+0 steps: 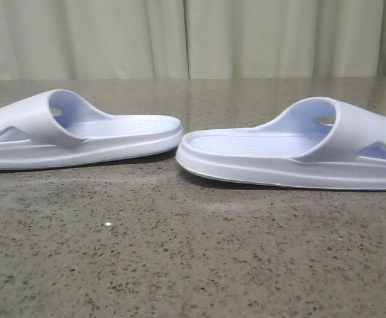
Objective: Insert blue slippers together front up
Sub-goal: 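Move the left and right grippers above the heels of the two slippers, then lower both grippers and close them on the slipper heel rims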
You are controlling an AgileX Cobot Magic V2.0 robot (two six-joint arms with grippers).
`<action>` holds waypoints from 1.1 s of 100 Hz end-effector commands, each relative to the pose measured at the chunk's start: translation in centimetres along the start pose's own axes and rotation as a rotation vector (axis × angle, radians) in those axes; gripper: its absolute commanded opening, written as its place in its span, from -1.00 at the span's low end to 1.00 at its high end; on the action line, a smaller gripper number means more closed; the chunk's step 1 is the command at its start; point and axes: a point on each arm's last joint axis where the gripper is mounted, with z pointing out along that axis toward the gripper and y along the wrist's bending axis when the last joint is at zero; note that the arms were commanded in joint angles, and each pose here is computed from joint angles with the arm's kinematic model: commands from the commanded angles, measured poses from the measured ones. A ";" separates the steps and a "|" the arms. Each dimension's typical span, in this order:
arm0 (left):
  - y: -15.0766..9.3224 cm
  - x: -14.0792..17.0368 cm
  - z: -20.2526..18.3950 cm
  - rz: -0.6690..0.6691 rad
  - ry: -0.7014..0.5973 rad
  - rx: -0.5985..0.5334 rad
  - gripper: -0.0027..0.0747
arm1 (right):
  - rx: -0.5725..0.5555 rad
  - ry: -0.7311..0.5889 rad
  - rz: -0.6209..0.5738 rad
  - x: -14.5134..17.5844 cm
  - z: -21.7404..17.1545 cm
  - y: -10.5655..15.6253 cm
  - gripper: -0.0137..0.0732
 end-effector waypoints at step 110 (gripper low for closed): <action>-3.2 -8.9 5.8 -0.550 0.322 0.071 -0.89 | 0.008 0.365 0.079 -8.3 5.0 0.8 -0.93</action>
